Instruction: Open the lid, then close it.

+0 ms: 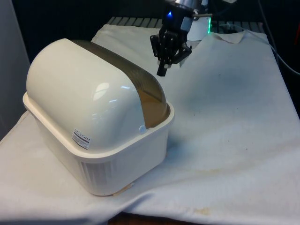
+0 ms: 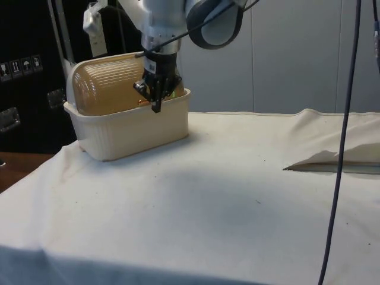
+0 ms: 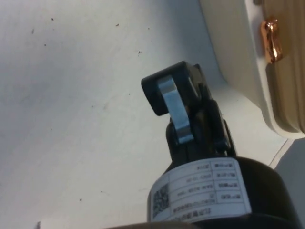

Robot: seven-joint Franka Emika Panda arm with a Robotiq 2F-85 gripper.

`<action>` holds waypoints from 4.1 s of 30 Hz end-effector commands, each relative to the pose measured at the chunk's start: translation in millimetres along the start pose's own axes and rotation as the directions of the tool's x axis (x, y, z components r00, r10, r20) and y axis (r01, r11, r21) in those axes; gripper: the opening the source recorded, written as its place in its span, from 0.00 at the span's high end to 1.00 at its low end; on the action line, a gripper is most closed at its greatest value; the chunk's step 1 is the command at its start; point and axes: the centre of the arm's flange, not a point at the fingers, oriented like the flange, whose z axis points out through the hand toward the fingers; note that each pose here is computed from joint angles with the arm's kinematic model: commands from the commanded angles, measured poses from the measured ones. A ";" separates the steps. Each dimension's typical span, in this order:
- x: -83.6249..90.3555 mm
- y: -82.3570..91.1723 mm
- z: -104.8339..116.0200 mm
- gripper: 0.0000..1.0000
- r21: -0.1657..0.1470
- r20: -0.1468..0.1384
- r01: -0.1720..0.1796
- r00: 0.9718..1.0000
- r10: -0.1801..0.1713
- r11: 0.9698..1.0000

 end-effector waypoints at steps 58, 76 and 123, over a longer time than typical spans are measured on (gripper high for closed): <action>5.7 -11.2 -1.4 1.00 0.060 -0.112 -0.170 0.978 0.176 0.984; 9.0 -2.7 9.1 1.00 0.083 -0.114 -0.193 0.973 0.201 0.978; 29.3 21.2 24.7 1.00 0.075 -0.137 -0.232 0.961 0.241 0.970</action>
